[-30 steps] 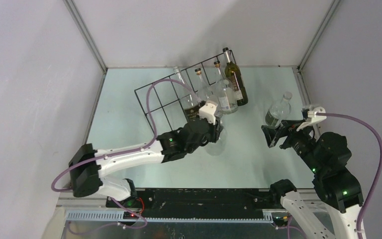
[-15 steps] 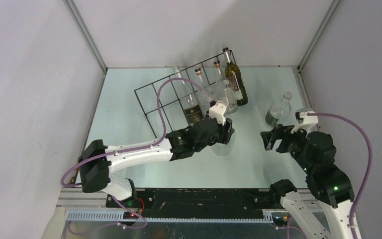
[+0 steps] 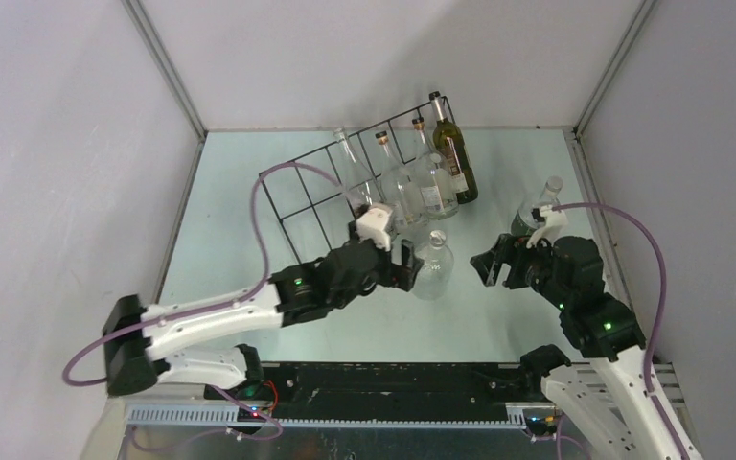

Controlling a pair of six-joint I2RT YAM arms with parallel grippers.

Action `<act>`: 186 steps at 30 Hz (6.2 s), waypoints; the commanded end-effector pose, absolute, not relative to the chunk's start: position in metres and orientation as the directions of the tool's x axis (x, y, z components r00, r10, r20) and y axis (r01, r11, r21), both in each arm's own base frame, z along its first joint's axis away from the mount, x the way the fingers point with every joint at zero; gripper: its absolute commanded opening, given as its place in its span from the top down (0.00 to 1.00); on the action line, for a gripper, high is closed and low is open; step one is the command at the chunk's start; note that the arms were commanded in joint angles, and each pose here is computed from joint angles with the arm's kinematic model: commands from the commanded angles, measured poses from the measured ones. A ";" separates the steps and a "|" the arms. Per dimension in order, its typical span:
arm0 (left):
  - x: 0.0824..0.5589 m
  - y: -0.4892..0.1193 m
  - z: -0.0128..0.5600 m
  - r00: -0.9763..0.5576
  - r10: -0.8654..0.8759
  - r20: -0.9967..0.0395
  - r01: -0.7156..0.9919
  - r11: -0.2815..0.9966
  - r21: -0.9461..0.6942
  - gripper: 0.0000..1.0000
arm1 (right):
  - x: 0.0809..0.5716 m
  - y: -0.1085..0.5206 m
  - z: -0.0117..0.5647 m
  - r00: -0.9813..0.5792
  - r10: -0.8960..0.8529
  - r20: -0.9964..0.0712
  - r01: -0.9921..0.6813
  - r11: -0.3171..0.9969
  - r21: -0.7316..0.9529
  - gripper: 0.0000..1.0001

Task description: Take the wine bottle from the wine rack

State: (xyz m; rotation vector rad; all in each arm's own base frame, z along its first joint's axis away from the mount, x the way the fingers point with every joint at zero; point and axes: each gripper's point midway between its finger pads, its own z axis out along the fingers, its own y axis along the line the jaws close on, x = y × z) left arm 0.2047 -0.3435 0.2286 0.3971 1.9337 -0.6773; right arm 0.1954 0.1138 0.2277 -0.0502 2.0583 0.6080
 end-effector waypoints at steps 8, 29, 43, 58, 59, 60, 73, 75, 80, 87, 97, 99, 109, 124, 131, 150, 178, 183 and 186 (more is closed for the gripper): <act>0.213 -0.245 0.202 -0.443 -0.165 -0.881 0.292 0.903 -0.316 0.03 | 0.227 0.190 0.247 -0.458 0.155 -0.875 -0.432 0.821 0.372 0.16; 0.221 -0.198 0.198 -0.436 -0.230 -0.870 0.192 0.921 -0.340 0.02 | 0.274 0.218 0.219 -0.448 0.068 -0.892 -0.390 0.883 0.263 0.36; 0.225 -0.211 0.196 -0.461 -0.189 -0.867 0.206 0.928 -0.312 0.02 | 0.272 0.196 0.216 -0.402 -0.043 -0.915 -0.353 0.929 0.112 0.75; 0.227 -0.215 0.194 -0.471 -0.177 -0.864 0.209 0.929 -0.305 0.02 | 0.297 0.103 0.238 -0.377 0.067 -0.924 -0.110 0.987 0.117 1.00; 0.227 -0.215 0.194 -0.471 -0.178 -0.864 0.208 0.929 -0.305 0.02 | 0.299 0.092 0.237 -0.378 0.083 -0.922 -0.077 0.990 0.120 1.00; 0.227 -0.215 0.194 -0.471 -0.177 -0.864 0.208 0.930 -0.304 0.02 | 0.299 0.086 0.236 -0.383 0.090 -0.920 -0.059 0.991 0.121 1.00; 0.227 -0.218 0.194 -0.477 -0.164 -0.864 0.219 0.929 -0.298 0.02 | 0.289 -0.031 0.237 -0.292 0.285 -0.913 0.413 0.899 0.149 1.00; 0.228 -0.219 0.195 -0.477 -0.158 -0.865 0.223 0.930 -0.293 0.02 | 0.286 -0.044 0.239 -0.268 0.294 -0.918 0.469 0.872 0.142 1.00; 0.228 -0.219 0.195 -0.478 -0.149 -0.866 0.226 0.932 -0.285 0.02 | 0.284 -0.070 0.244 -0.205 0.318 -0.926 0.561 0.813 0.156 1.00; 0.227 -0.218 0.192 -0.481 -0.144 -0.865 0.226 0.933 -0.280 0.02 | 0.284 -0.097 0.253 -0.129 0.322 -0.938 0.641 0.748 0.169 0.99; 0.228 -0.216 0.189 -0.478 -0.132 -0.868 0.225 0.937 -0.267 0.02 | 0.293 -0.085 0.235 -0.186 0.372 -0.909 0.607 0.771 0.191 0.62; 0.227 -0.215 0.187 -0.479 -0.132 -0.868 0.224 0.938 -0.266 0.01 | 0.294 -0.084 0.233 -0.190 0.379 -0.906 0.606 0.771 0.195 0.53; 0.227 -0.208 0.185 -0.477 -0.141 -0.868 0.211 0.940 -0.269 0.01 | 0.281 -0.086 0.250 -0.163 0.374 -0.913 0.616 0.761 0.201 0.26; 0.246 -0.205 0.213 -0.475 -0.223 -0.851 0.213 0.909 -0.357 0.00 | 0.244 -0.080 0.334 -0.028 0.347 -0.938 0.552 0.787 0.275 0.13; 0.284 -0.210 0.251 -0.451 -0.256 -0.855 0.259 0.879 -0.400 0.00 | 0.234 -0.054 0.380 -0.019 0.331 -0.943 0.423 0.858 0.292 0.10; 0.403 -0.214 0.296 -0.438 -0.306 -0.845 0.282 0.846 -0.452 0.01 | 0.225 0.059 0.405 -0.106 0.211 -0.972 0.008 0.977 0.212 0.10; 0.507 -0.213 0.239 -0.479 -0.278 -0.833 0.169 0.902 -0.398 0.36 | 0.201 0.042 0.409 -0.084 0.217 -0.973 -0.003 0.976 0.218 0.12; 0.515 -0.216 0.229 -0.494 -0.265 -0.828 0.165 0.906 -0.389 0.44 | 0.199 0.039 0.407 -0.088 0.218 -0.972 0.002 0.976 0.219 0.12; 0.518 -0.216 0.228 -0.495 -0.259 -0.830 0.167 0.909 -0.383 0.53 | 0.197 0.036 0.405 -0.091 0.217 -0.972 0.010 0.976 0.217 0.12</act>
